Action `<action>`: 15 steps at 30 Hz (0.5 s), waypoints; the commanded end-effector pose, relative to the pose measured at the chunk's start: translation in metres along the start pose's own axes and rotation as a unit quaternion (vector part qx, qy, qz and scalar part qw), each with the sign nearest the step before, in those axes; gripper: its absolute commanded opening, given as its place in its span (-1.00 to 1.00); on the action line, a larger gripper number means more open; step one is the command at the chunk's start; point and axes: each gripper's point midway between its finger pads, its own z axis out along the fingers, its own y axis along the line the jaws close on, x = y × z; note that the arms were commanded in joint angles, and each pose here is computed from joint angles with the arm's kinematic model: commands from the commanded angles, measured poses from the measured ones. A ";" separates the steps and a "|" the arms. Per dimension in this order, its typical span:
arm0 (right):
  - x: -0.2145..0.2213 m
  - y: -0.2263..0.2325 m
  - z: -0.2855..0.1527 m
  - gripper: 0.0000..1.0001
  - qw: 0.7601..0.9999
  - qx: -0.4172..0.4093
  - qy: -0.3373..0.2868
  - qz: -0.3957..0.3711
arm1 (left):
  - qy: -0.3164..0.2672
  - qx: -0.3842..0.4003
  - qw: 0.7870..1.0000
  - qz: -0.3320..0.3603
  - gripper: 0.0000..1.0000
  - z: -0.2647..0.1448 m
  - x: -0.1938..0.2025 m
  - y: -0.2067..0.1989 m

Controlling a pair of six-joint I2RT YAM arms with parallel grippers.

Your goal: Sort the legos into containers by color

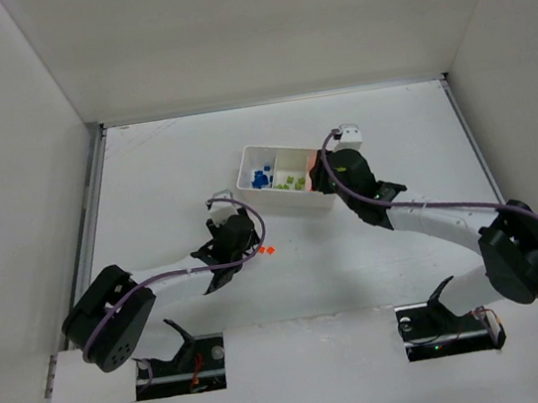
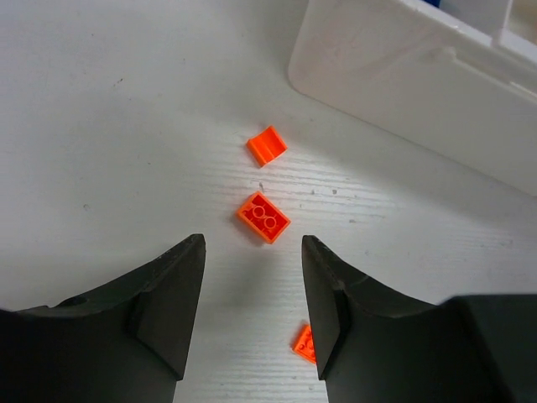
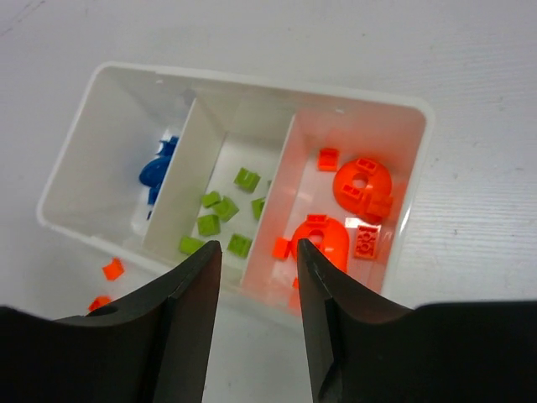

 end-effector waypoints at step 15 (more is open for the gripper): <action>0.110 0.049 -0.065 -0.10 0.993 -0.093 0.075 -0.016 | 0.005 -0.029 0.999 0.025 -0.24 0.033 0.000 -0.013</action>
